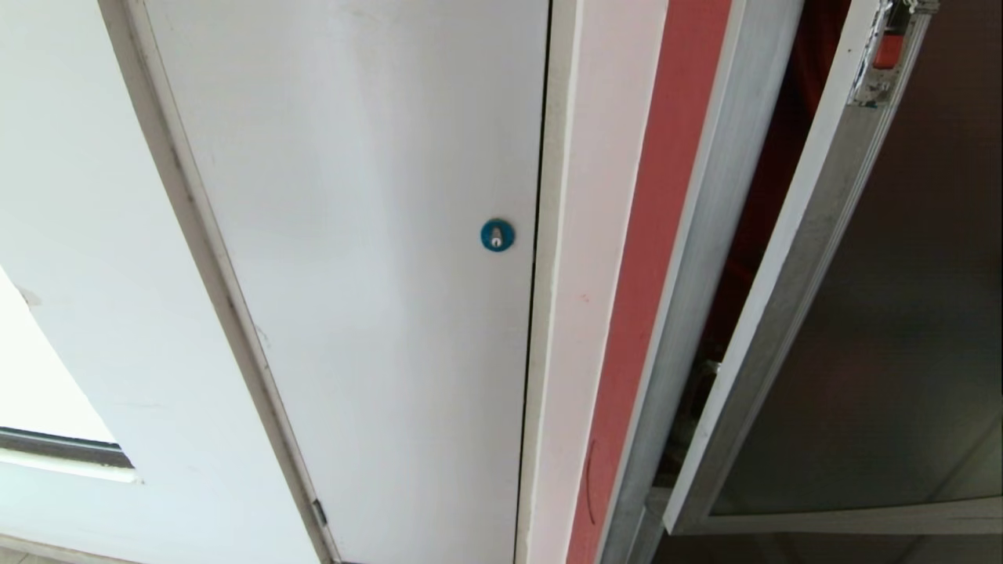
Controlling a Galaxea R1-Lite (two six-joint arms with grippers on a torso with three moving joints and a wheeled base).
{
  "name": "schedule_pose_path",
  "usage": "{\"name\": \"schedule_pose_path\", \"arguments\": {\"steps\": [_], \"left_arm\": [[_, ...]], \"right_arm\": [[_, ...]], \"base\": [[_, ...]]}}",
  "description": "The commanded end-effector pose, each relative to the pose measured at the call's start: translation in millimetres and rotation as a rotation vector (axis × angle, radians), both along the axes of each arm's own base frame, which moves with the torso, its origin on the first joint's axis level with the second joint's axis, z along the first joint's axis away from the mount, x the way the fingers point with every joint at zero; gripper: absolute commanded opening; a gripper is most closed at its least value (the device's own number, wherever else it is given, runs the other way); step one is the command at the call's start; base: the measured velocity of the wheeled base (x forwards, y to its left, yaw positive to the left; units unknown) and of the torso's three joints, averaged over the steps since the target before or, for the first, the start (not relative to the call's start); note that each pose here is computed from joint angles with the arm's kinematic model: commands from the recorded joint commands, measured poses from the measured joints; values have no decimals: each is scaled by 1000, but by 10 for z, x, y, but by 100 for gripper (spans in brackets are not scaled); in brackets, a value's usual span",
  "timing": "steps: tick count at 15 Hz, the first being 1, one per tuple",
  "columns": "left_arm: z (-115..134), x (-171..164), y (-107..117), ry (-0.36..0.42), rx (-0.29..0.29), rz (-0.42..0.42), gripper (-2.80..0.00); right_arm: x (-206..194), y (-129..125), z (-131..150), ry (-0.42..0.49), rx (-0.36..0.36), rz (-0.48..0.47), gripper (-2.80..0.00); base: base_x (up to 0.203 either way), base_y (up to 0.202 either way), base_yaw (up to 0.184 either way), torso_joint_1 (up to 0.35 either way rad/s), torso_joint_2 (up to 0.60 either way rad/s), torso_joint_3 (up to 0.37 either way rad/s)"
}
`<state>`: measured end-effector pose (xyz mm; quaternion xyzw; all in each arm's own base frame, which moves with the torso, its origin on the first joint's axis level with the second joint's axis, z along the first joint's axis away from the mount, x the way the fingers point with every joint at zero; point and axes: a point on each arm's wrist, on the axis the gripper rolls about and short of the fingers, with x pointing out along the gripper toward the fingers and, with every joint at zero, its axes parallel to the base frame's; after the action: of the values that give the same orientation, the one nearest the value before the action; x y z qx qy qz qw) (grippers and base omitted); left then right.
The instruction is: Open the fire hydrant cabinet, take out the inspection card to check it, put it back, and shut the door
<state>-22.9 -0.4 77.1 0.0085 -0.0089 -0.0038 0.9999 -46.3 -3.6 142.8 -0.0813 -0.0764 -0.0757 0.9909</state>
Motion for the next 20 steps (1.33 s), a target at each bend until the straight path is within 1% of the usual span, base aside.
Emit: {"name": "schedule_pose_path", "arguments": {"steps": [1,2,4,6,7,10,11,14,16,20], "left_arm": [[-16,6,0,7,0,0,-280],[-17,5,0,7,0,0,-280],[-17,5,0,6,0,0,-280],[-16,6,0,7,0,0,-280],[-17,5,0,6,0,0,-280],[-17,5,0,5,0,0,-280],[-17,5,0,5,0,0,-280],[-19,6,0,7,0,0,-280],[-20,7,0,8,0,0,-280],[-17,5,0,5,0,0,-280]], "right_arm": [[58,14,-215,9,28,66,-280],[104,23,-301,28,34,105,-280],[173,32,-447,55,38,140,-280],[226,45,-585,86,33,198,-280],[232,47,-611,102,36,206,-280],[233,46,-682,172,42,201,-280],[233,46,-679,173,61,202,-280],[233,46,-679,173,73,201,-280],[233,44,-681,169,108,198,-280],[232,44,-678,168,108,198,-280]], "base": [[0,0,0,0,0,0],[0,0,0,0,0,0],[0,0,0,0,0,0],[0,0,0,0,0,0],[0,0,0,0,0,0],[0,0,0,0,0,0],[0,0,0,0,0,0],[0,0,0,0,0,0],[0,0,0,0,0,0],[0,0,0,0,0,0]]}}
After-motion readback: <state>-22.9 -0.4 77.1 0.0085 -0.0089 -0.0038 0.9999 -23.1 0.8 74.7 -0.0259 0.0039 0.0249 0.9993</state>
